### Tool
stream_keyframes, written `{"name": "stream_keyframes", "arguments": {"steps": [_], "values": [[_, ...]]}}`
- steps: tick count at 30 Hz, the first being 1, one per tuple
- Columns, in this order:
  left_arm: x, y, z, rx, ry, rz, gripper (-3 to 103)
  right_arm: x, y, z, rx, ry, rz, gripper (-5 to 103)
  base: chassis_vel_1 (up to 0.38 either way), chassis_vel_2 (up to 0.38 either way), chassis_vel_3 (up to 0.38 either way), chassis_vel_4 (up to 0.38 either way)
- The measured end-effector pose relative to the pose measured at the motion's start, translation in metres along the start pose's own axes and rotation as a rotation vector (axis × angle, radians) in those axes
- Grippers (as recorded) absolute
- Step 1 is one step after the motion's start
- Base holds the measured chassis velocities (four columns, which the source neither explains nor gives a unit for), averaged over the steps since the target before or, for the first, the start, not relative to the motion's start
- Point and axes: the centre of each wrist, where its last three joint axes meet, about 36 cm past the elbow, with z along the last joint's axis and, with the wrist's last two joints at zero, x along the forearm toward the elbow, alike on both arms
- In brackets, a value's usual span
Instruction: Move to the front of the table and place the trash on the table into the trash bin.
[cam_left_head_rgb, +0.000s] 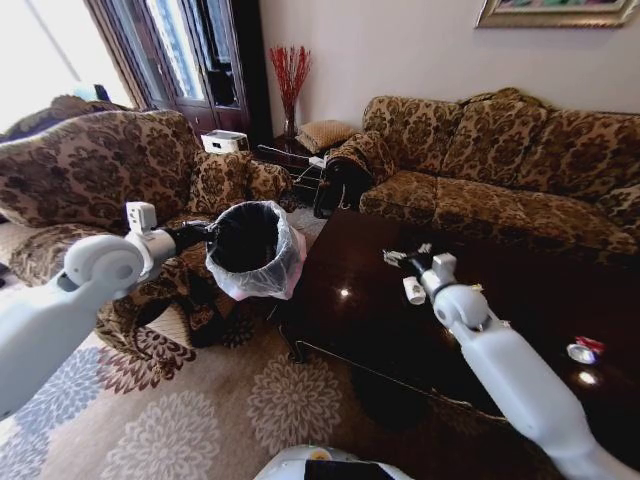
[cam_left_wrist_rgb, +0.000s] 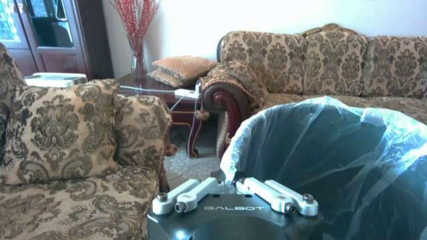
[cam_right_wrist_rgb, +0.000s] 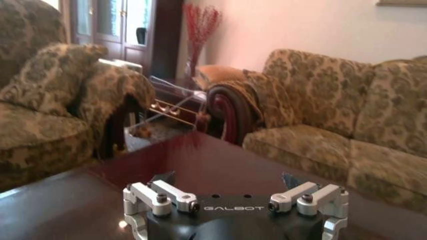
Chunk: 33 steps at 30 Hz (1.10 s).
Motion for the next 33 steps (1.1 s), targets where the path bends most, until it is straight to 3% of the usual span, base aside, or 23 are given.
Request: {"name": "stream_keyframes", "arguments": {"steps": [6, 19, 25, 33], "values": [[-0.001, -0.008, 0.01, -0.037, -0.023, -0.022, 3, 0.013, 0.001, 0.021, 0.0, -0.008, 0.039, 100, 0.0, 0.0, 0.0, 0.0], [0.002, -0.023, 0.029, -0.034, -0.021, -0.008, 3, 0.005, 0.023, 0.026, -0.035, 0.003, 0.023, 100, -0.08, -0.083, 0.089, 0.075], [0.002, -0.025, 0.031, -0.042, -0.023, -0.012, 3, -0.002, 0.048, 0.047, -0.169, 0.122, 0.097, 100, -0.084, -0.075, 0.056, 0.047], [0.0, -0.028, 0.035, -0.042, -0.023, -0.008, 3, -0.021, 0.059, 0.064, -0.275, 0.211, 0.108, 100, 0.004, 0.013, -0.003, -0.003]]}}
